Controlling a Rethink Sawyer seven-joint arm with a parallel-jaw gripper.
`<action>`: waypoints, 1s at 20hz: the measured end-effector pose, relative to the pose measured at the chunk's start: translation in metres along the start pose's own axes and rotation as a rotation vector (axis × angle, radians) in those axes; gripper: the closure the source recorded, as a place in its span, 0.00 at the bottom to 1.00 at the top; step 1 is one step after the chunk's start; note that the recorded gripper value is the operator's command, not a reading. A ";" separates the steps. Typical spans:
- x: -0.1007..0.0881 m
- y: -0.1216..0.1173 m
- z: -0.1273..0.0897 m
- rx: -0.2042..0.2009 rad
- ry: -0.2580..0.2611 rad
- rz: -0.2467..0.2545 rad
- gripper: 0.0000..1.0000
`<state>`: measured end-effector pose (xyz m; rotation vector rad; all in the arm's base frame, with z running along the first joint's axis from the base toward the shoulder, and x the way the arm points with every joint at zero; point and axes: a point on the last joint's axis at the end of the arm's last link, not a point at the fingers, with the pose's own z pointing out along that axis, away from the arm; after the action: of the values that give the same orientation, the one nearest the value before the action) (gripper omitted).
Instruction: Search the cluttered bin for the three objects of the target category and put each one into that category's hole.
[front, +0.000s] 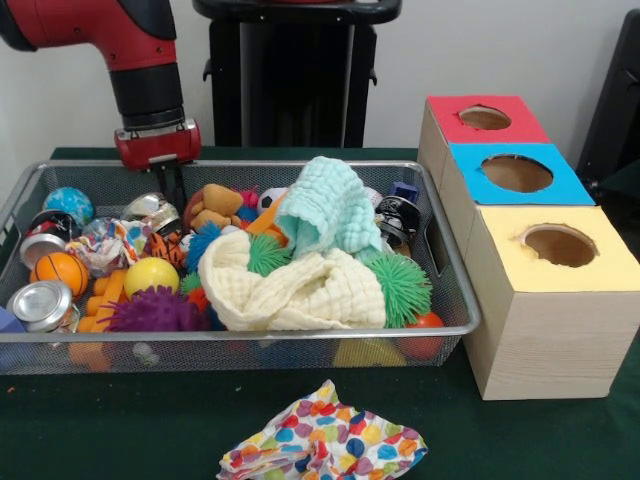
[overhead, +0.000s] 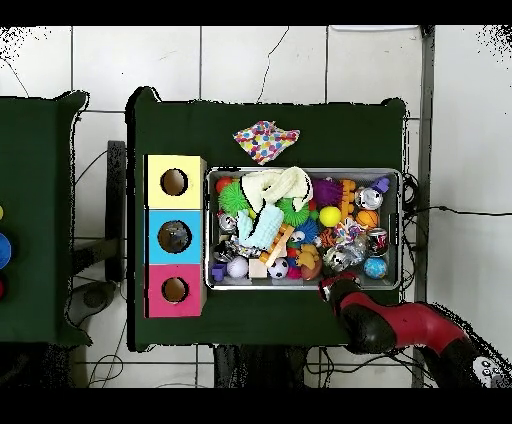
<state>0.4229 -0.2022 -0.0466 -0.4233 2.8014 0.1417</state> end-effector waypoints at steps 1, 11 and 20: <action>-0.002 0.000 0.000 -0.001 -0.001 -0.002 1.00; -0.028 0.026 -0.011 0.048 0.064 -0.167 1.00; -0.061 0.066 -0.046 0.120 0.123 -0.320 1.00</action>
<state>0.4451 -0.1292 0.0193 -0.8665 2.7950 -0.1265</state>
